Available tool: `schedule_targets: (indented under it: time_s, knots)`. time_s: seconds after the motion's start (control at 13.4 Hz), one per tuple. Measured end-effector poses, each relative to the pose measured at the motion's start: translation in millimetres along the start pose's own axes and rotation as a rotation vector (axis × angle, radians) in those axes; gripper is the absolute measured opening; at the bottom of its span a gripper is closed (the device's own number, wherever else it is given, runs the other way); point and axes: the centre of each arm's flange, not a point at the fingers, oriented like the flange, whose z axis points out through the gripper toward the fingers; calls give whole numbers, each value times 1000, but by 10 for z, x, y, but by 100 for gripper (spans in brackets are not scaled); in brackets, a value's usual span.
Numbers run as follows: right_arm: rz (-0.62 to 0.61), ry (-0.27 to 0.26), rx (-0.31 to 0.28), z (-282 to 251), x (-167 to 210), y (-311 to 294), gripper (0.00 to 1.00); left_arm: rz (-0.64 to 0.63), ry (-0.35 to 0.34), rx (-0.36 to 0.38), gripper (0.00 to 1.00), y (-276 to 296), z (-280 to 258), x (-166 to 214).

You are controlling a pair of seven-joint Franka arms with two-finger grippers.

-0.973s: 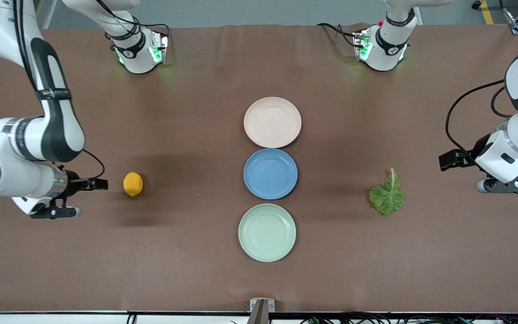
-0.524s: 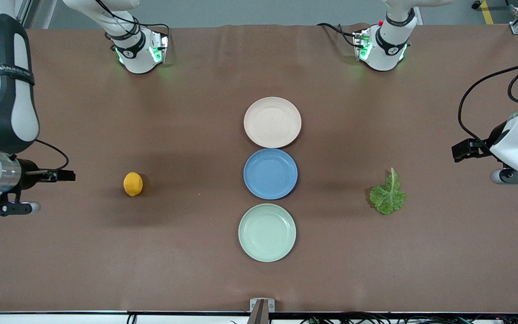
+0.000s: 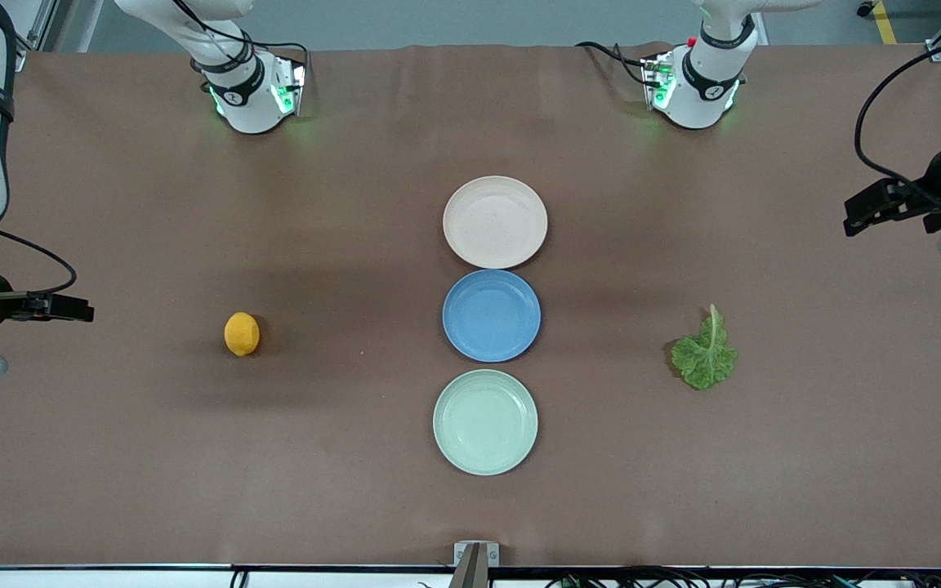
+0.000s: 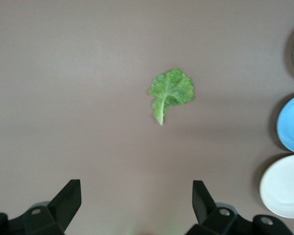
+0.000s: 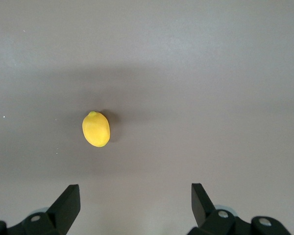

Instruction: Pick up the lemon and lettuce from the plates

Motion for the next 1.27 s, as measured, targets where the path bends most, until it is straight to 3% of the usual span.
schedule_targets:
  time_s: [0.3,0.6,1.27]
  knots:
    - [-2,-20,5,-128,-128,-17,100,-19,-17,-40,100,-68,-9,-289]
    - [-1,2,15,-417,-558,-4,100,-37,-34,-33,100,44,-3,-430]
    - [-4,30,26,-615,-1109,2,100,-43,-32,-36,100,11,37,-300]
